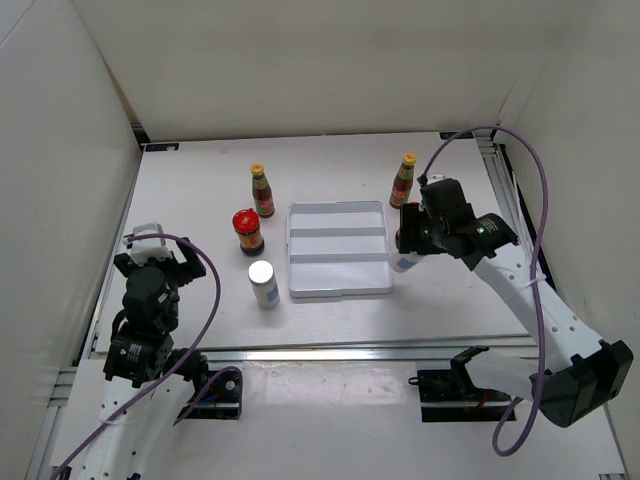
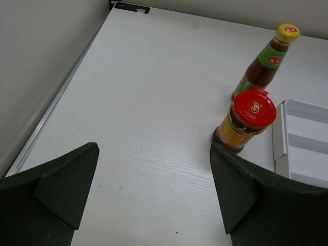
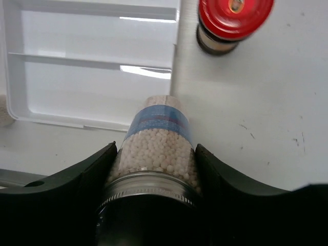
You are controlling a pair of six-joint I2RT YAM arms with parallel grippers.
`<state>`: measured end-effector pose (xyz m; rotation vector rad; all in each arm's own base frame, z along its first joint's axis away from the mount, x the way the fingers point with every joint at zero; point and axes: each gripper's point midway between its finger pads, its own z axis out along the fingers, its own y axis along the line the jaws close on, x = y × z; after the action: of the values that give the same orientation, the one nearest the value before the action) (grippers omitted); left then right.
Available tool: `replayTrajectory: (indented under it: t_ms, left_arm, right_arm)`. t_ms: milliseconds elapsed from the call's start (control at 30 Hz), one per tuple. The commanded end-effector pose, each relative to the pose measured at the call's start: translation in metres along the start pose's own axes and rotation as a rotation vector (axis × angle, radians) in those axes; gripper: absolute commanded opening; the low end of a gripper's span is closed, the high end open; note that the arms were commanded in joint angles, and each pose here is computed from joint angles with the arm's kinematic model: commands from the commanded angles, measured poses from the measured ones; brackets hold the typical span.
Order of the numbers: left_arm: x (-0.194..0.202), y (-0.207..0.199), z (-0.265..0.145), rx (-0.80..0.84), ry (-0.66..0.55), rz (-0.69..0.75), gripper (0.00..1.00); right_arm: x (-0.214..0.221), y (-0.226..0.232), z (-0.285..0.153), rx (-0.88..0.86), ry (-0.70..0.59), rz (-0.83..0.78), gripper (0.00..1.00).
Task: Organize the condiment bottles
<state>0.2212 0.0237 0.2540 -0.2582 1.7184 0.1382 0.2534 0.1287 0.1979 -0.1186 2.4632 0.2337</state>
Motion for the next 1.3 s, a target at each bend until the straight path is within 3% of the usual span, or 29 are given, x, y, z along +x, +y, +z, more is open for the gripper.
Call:
replayTrajectory:
  t_ms: [0, 133, 367, 400, 433, 533, 567, 733, 1033, 1067, 1267]
  left_arm:
    - [0.000, -0.004, 0.002, 0.012, 0.000, -0.006, 1.00]
    - [0.000, -0.004, 0.002, 0.012, 0.000, -0.006, 1.00]
    - [0.000, -0.004, 0.002, 0.012, 0.000, -0.006, 1.00]
    - [0.000, -0.004, 0.002, 0.012, 0.000, -0.006, 1.00]
    - [0.000, -0.004, 0.002, 0.012, 0.000, -0.006, 1.00]
    - [0.001, -0.004, 0.003, 0.011, 0.008, -0.002, 1.00]
    - [0.001, -0.004, 0.003, 0.011, 0.008, -0.002, 1.00]
    - [0.002, -0.006, 0.003, 0.022, 0.010, -0.002, 1.00]
    - [0.003, -0.016, 0.002, 0.084, 0.018, 0.007, 1.00]
    - [0.001, -0.019, 0.002, 0.097, 0.011, 0.002, 1.00]
    - [0.003, -0.023, 0.003, 0.116, 0.021, 0.015, 1.00]
  right_arm:
    - [-0.030, 0.023, -0.003, -0.017, -0.084, -0.058, 0.10]
    - [-0.024, 0.054, 0.027, -0.042, -0.034, -0.127, 0.10]
    - [-0.016, 0.062, 0.063, -0.012, 0.027, -0.140, 0.11]
    - [-0.013, 0.061, 0.069, -0.007, 0.038, -0.142, 0.14]
    - [-0.011, 0.061, 0.071, -0.006, 0.040, -0.143, 0.24]
    - [-0.004, 0.059, 0.079, 0.003, 0.060, -0.147, 0.32]
    - [-0.004, 0.059, 0.079, 0.003, 0.060, -0.147, 0.45]
    - [-0.001, 0.059, 0.084, 0.006, 0.069, -0.149, 0.74]
    - [-0.017, 0.060, 0.072, 0.014, 0.034, -0.144, 0.86]
    - [-0.020, 0.060, 0.067, 0.011, 0.025, -0.142, 1.00]
    - [-0.037, 0.059, 0.038, -0.027, -0.087, -0.140, 1.00]
